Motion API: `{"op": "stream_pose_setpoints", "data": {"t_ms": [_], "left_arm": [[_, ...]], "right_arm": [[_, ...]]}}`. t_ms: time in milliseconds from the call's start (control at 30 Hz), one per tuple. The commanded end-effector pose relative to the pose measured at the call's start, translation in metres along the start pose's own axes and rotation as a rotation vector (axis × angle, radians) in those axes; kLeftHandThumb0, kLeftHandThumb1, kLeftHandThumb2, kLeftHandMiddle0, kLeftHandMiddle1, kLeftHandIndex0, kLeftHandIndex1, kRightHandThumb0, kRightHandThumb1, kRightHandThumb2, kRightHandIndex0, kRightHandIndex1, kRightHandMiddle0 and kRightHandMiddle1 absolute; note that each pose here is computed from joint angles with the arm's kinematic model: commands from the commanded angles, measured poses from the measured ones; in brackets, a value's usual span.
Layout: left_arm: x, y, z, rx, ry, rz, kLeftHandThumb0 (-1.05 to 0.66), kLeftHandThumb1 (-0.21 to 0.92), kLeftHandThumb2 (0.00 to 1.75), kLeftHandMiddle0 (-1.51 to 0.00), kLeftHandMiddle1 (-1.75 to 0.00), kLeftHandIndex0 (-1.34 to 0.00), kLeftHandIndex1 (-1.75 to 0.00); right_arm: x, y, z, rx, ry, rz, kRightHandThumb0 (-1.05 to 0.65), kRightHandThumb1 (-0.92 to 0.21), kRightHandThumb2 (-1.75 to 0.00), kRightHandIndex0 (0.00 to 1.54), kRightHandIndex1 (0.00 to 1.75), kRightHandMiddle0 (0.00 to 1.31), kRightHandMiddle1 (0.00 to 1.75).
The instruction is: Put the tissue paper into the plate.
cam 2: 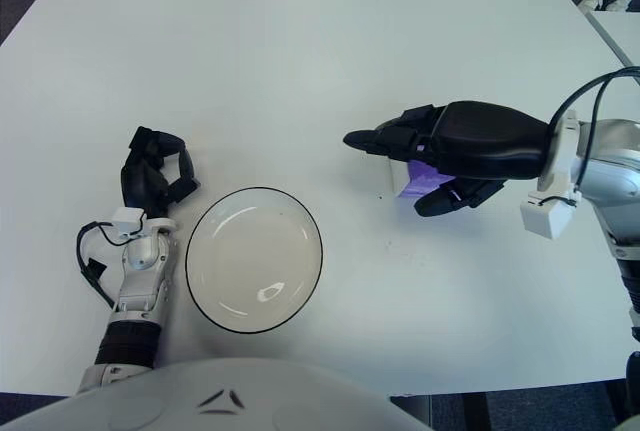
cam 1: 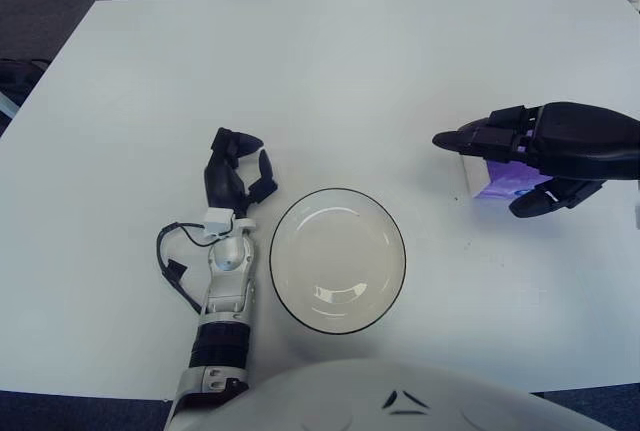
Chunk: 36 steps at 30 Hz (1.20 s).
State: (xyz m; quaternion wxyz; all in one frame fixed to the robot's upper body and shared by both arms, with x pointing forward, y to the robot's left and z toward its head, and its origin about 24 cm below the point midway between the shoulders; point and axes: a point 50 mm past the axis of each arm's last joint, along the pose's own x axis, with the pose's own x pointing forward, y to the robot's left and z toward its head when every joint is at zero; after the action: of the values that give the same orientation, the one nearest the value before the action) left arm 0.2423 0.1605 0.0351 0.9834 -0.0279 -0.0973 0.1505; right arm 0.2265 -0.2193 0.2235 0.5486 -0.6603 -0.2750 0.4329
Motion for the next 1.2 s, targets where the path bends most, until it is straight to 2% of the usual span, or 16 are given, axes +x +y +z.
{"op": "stream_pose_setpoints", "data": {"t_ms": [0, 600, 1167], "left_arm": [[-0.026, 0.014, -0.033, 0.061, 0.177, 0.030, -0.43, 0.48, 1.12, -0.84, -1.75, -0.48, -1.75], [-0.026, 0.016, -0.033, 0.069, 0.181, 0.030, -0.43, 0.47, 1.14, -0.87, -1.75, -0.49, -1.75], [-0.028, 0.018, -0.031, 0.067, 0.175, 0.038, -0.43, 0.47, 1.13, -0.85, -1.75, -0.49, -1.75]], "right_arm": [[0.001, 0.001, -0.002, -0.020, -0.006, -0.006, -1.05, -0.92, -0.58, 0.00, 0.00, 0.00, 0.00], [0.005, 0.007, -0.012, -0.034, 0.040, -0.037, -1.05, -0.92, -0.54, 0.00, 0.00, 0.00, 0.00], [0.004, 0.010, -0.021, 0.082, 0.143, -0.095, -1.05, -0.92, -0.46, 0.00, 0.00, 0.00, 0.00]]}}
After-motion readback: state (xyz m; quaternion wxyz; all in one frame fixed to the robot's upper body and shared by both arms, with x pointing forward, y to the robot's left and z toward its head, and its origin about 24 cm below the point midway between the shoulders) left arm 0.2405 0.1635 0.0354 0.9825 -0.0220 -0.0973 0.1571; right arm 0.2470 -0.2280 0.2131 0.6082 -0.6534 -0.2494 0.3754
